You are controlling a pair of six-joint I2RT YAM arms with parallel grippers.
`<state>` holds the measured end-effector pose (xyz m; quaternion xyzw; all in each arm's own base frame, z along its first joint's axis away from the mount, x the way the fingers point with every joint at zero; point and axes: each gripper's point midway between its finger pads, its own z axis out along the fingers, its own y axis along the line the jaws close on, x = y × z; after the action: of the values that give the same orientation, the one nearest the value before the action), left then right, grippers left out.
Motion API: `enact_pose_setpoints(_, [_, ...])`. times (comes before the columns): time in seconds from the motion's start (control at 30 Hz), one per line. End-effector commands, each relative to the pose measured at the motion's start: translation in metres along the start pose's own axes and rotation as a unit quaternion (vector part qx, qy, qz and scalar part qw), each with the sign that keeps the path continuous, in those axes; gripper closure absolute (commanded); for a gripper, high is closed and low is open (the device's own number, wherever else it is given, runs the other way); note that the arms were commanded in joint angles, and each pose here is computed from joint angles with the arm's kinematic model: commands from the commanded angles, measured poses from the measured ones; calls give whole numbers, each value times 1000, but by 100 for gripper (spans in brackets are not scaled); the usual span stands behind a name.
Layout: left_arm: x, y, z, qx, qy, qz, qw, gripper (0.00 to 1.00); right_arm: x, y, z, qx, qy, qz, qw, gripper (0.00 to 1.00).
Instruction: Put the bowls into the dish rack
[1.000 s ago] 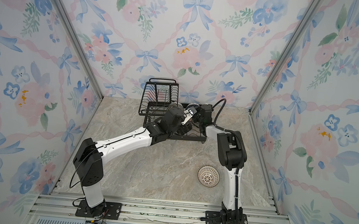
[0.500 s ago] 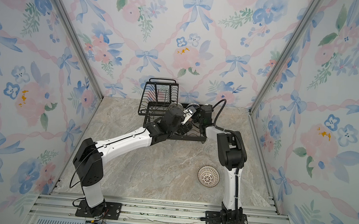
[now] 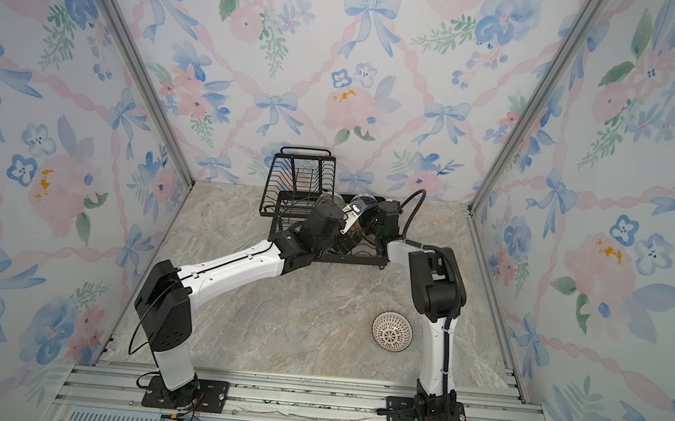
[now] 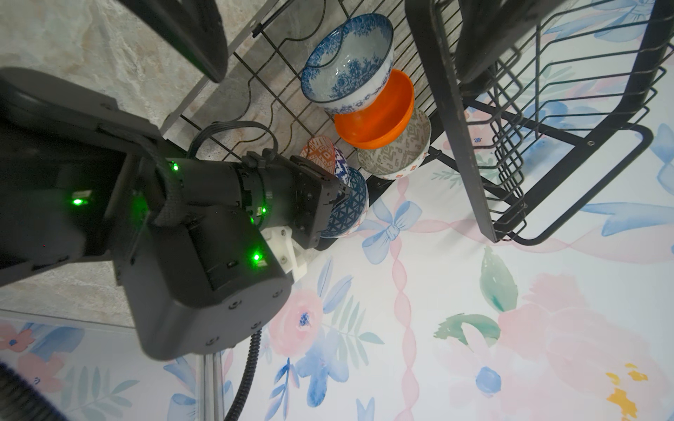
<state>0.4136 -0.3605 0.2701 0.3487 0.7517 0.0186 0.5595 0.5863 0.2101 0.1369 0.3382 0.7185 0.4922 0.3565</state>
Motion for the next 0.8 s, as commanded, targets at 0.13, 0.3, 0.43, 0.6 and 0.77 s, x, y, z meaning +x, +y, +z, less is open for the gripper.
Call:
enact_pose_setpoints(0.13, [24,16,0,-23,37,-18,999,2,10,1,-11,23,11,-6,1000,100])
enact_pose_setpoints(0.3, [25,16,-1,-23,37,-21,999,2,14,-9,-13,52,13,-3,999,100])
enact_pose_setpoints(0.43, [25,16,-2,-23,37,-22,999,2,13,-20,-18,78,7,0,997,100])
enact_pose_setpoints(0.6, [25,18,-4,-23,36,-24,999,2,16,-32,-23,106,4,8,994,100])
enact_pose_setpoints(0.77, [27,18,-8,-24,38,-26,999,2,22,-39,-24,117,7,17,993,100])
